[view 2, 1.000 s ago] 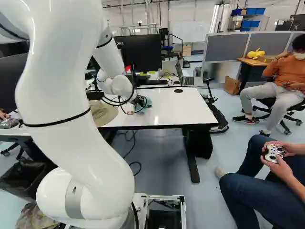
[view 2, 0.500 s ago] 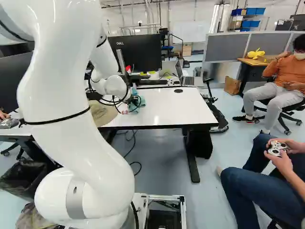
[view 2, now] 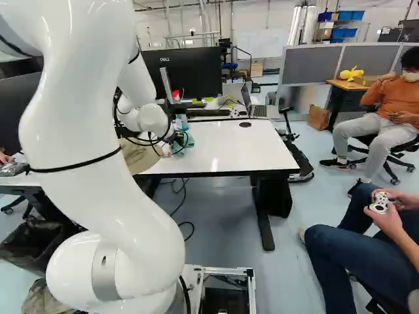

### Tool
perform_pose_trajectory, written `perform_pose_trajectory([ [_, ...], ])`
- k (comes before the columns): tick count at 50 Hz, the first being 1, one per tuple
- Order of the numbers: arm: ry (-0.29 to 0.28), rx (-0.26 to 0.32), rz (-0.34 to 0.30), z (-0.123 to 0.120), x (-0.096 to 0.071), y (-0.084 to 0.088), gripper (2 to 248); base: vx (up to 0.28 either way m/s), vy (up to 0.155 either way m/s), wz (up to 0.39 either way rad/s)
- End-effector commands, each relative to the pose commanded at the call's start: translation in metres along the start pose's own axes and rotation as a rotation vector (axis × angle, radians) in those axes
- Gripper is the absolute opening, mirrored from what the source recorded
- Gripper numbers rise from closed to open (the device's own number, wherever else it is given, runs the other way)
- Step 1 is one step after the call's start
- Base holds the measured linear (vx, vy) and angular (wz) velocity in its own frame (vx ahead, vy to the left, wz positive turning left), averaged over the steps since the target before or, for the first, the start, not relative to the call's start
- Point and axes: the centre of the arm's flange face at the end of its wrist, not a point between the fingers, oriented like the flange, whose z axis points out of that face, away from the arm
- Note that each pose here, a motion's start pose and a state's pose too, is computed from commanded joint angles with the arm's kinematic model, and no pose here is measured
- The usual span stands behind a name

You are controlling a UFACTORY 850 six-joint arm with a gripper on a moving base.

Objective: Clean the table with the green towel

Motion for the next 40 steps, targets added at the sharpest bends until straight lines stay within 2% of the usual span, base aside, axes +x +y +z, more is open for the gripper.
perform_pose_trajectory([
  [24,0.04,0.007,0.001,-0.026,0.011,-0.001,62,0.0,0.0,0.0],
  [40,-0.009,0.015,-0.001,-0.052,0.004,-0.002,62,0.0,0.0,0.0],
])
